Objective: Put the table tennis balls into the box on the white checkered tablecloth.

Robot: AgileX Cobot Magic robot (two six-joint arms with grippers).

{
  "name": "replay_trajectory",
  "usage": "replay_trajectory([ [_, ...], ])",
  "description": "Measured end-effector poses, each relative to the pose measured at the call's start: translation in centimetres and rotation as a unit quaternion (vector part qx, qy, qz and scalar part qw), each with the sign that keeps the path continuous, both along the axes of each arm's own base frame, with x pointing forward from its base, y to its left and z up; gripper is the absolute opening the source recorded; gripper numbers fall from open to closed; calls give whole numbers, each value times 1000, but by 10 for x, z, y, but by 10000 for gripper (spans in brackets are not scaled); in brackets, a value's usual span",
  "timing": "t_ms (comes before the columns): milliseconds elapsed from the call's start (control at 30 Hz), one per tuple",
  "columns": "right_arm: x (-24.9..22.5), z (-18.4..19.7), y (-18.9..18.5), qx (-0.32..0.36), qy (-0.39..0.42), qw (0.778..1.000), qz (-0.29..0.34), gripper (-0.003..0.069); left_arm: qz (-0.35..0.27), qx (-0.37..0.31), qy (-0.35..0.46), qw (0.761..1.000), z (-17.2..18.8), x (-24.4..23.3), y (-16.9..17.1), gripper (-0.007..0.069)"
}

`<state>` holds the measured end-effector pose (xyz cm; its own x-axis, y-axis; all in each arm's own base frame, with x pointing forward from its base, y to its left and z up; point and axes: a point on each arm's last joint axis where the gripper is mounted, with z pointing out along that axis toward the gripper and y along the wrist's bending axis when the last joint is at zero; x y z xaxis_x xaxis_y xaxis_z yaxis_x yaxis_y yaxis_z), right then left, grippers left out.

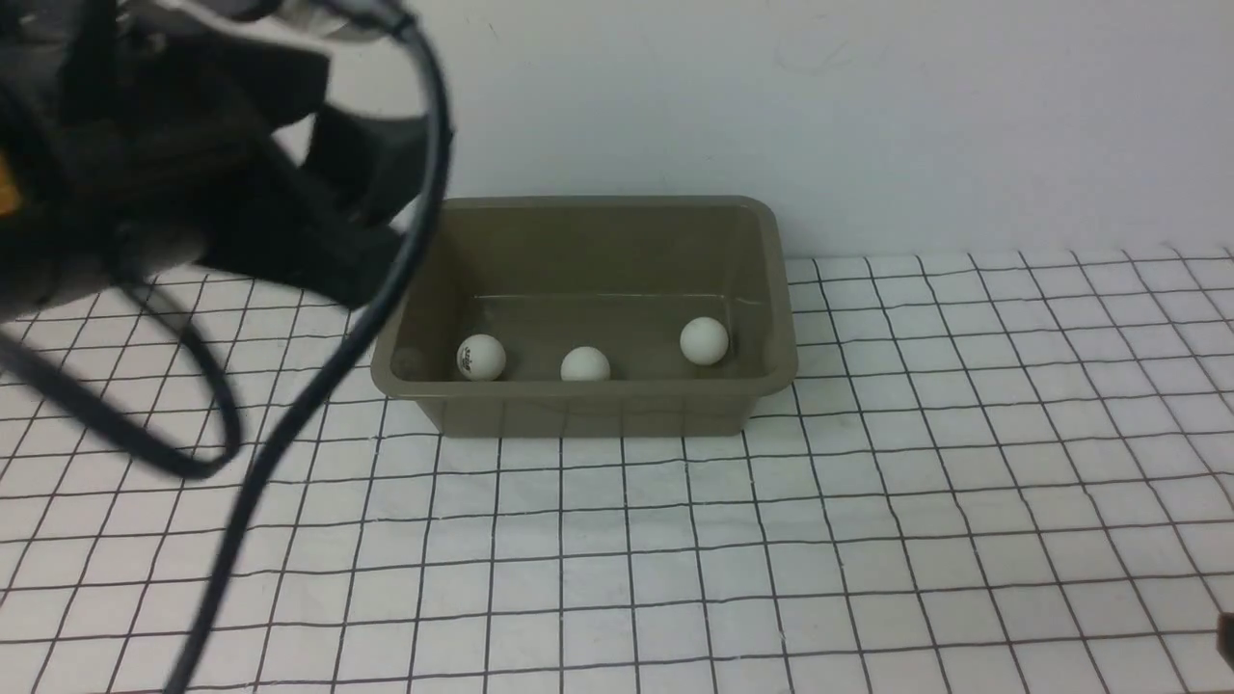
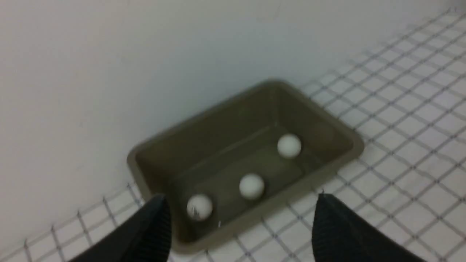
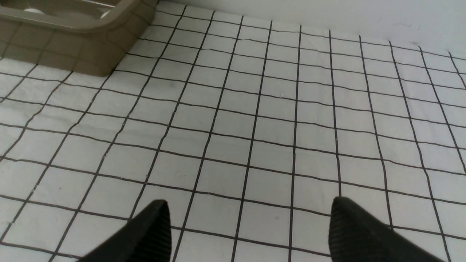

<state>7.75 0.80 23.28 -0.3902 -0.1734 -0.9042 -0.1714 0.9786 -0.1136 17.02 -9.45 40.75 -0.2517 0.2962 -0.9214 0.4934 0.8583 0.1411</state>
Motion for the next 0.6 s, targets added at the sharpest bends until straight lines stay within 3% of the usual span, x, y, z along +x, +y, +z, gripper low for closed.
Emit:
replay_trajectory([
  [133,0,0,0,0,0,1000,0,526,22,19,39,999,3,-32,25,468],
  [333,0,0,0,0,0,1000,0,526,60,8,17,998,5,-73,57,468],
  [433,0,0,0,0,0,1000,0,526,149,-18,23,988,-25,-76,76,468],
  [600,0,0,0,0,0,1000,0,526,210,-77,34,974,-86,-71,83,468],
])
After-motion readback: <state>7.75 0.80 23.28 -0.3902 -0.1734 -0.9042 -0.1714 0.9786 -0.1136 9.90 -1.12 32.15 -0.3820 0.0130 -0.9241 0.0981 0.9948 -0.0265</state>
